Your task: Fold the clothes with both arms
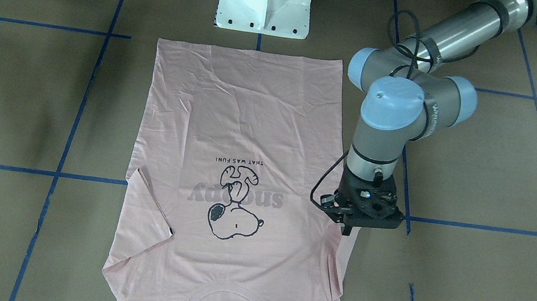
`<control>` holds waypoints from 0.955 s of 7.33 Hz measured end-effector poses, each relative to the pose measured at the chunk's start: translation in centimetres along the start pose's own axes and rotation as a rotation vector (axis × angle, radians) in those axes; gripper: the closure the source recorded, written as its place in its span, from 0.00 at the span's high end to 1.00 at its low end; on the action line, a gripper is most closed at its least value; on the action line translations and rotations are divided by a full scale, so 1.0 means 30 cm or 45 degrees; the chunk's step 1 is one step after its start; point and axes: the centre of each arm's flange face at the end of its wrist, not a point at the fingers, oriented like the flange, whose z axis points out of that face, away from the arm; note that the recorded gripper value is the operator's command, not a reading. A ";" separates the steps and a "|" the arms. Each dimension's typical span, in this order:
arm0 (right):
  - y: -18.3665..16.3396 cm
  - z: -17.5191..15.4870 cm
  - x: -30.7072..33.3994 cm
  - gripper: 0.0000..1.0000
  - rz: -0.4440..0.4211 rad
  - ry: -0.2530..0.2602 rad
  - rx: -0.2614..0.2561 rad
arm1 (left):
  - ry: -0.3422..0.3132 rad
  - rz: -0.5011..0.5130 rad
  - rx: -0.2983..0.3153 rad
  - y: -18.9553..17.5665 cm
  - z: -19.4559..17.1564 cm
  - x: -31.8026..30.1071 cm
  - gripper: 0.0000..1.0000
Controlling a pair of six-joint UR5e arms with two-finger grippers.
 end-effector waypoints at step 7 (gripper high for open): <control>-0.002 -0.003 -0.005 1.00 0.010 -0.005 0.000 | -0.160 -0.006 -0.041 -0.067 0.102 0.297 1.00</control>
